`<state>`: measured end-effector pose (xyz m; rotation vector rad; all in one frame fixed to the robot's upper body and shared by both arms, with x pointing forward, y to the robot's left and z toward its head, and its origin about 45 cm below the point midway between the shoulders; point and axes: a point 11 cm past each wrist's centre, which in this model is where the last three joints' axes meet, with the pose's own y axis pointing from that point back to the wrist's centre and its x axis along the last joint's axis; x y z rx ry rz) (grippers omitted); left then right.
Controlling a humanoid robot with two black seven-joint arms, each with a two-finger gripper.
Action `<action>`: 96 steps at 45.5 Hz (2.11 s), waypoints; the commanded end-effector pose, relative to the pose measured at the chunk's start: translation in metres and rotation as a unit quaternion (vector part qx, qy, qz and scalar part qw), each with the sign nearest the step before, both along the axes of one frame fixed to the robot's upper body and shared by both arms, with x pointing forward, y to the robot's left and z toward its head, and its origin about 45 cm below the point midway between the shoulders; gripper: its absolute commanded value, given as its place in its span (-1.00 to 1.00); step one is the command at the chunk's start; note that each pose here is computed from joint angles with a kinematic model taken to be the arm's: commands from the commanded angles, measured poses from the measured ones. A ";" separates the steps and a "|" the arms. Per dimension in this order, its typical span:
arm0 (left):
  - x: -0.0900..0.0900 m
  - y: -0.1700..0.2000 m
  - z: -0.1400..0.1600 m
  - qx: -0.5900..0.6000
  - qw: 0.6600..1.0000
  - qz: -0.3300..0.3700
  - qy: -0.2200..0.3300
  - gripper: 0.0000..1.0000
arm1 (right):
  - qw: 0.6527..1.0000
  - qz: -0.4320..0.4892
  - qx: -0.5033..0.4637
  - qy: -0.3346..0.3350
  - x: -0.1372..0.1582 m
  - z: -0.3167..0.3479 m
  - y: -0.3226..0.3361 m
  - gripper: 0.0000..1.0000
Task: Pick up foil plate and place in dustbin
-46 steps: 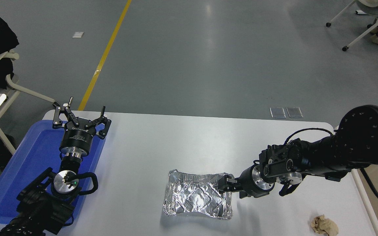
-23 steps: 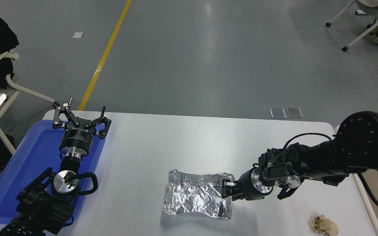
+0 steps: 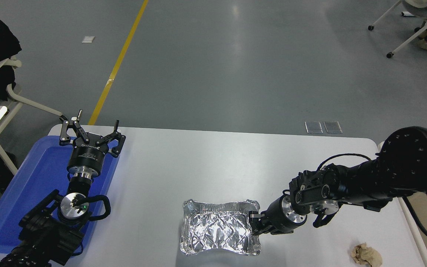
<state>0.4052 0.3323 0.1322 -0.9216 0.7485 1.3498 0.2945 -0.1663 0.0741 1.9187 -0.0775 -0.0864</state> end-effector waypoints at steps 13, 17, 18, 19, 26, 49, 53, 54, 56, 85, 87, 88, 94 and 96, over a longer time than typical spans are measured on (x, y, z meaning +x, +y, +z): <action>0.000 0.000 0.000 0.001 1.000 0.000 0.000 1.00 | 0.995 0.044 -0.062 0.068 0.042 0.098 -0.047 -1.00; 0.000 0.000 0.000 0.001 1.000 0.000 0.000 1.00 | 0.993 0.045 -0.086 0.065 0.053 0.128 -0.060 -1.00; 0.000 0.000 0.000 0.001 1.000 0.000 0.000 1.00 | 0.993 0.046 -0.092 0.063 0.055 0.136 -0.062 -1.00; 0.000 0.000 0.000 0.000 1.000 0.000 0.000 1.00 | 0.993 0.045 -0.098 0.057 0.058 0.142 -0.065 -1.00; 0.000 0.000 0.000 0.001 1.000 0.000 0.000 1.00 | 0.990 0.038 -0.139 0.006 0.079 0.188 -0.083 -1.00; 0.000 0.000 0.000 0.001 1.000 0.000 0.000 1.00 | 0.976 0.043 -0.175 -0.119 0.099 0.309 -0.113 -1.00; 0.000 0.000 0.000 0.001 1.000 0.000 0.000 1.00 | 0.972 0.047 -0.181 -0.143 0.102 0.330 -0.112 -1.00; 0.000 0.000 0.000 0.001 1.000 -0.001 0.000 1.00 | 0.970 0.049 -0.184 -0.149 0.102 0.334 -0.111 -1.00; 0.000 0.000 0.000 0.001 1.000 0.000 0.000 1.00 | 0.968 0.048 -0.190 -0.159 0.103 0.344 -0.113 -1.00; 0.000 0.001 0.000 0.000 1.000 0.002 0.001 1.00 | 0.957 0.034 -0.229 -0.175 0.102 0.366 -0.135 -1.00; -0.001 0.002 -0.001 -0.001 1.000 0.004 0.001 1.00 | 0.956 0.025 -0.234 -0.173 0.101 0.366 -0.143 -1.00; -0.001 0.002 -0.001 -0.001 1.000 0.004 0.001 1.00 | 0.956 0.019 -0.238 -0.171 0.100 0.366 -0.150 -1.00; -0.001 0.002 -0.001 -0.001 1.000 0.005 0.001 1.00 | 0.954 -0.016 -0.253 -0.163 0.091 0.368 -0.188 -1.00; -0.001 0.002 -0.001 -0.001 1.000 0.005 0.001 1.00 | 0.953 -0.025 -0.255 -0.162 0.087 0.369 -0.200 -1.00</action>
